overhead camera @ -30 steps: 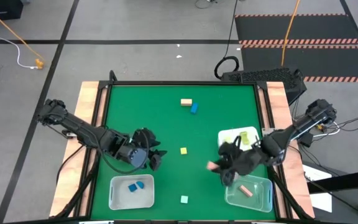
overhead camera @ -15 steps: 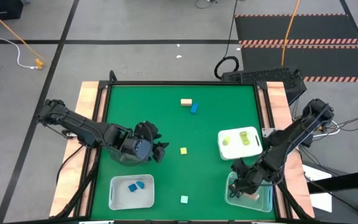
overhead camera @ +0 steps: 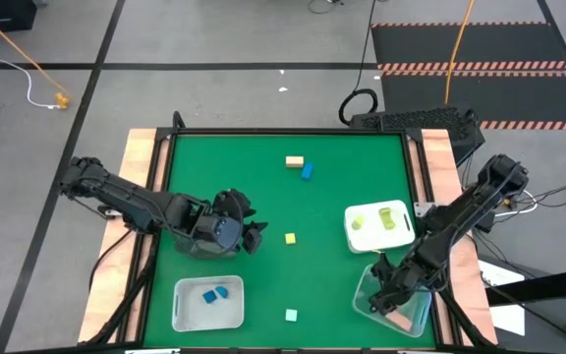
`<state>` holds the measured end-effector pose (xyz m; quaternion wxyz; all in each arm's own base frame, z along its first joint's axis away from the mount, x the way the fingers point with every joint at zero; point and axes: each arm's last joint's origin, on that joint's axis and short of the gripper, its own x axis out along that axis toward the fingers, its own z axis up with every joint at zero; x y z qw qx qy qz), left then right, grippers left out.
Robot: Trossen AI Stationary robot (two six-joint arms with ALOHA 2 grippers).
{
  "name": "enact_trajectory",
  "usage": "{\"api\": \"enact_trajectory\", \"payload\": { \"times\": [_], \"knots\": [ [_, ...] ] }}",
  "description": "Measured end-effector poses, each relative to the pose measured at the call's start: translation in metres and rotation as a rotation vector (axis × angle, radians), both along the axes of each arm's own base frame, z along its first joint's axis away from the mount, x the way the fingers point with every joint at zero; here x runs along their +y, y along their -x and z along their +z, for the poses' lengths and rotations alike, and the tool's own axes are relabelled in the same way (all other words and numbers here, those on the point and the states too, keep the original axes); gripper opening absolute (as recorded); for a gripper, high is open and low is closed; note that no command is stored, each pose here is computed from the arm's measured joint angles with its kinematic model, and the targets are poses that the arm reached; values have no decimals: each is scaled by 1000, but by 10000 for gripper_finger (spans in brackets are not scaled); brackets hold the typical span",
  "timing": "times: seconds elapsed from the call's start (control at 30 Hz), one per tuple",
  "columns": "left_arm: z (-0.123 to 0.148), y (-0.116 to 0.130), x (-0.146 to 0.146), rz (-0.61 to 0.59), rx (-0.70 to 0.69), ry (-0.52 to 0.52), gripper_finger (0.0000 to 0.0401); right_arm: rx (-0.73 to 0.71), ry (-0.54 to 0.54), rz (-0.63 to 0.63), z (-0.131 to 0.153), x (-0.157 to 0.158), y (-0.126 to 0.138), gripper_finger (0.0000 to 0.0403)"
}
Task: Sort & place blocks by color
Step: Put the green block into the white bin
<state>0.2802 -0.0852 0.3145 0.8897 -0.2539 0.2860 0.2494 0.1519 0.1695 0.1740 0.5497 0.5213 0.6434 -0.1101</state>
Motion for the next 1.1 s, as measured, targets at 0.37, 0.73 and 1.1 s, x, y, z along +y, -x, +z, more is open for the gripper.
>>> {"api": "enact_trajectory", "payload": {
  "times": [0.37,0.73,1.1],
  "knots": [
    [0,0,0,-20,10,-22,251,-533,-211,-78,69,-12,2,214],
    [0,0,0,-20,9,-22,251,-1070,641,-265,83,-63,-33,201],
    [0,0,0,2,-2,5,251,-1202,951,-42,62,-96,-102,201]
  ]
}}
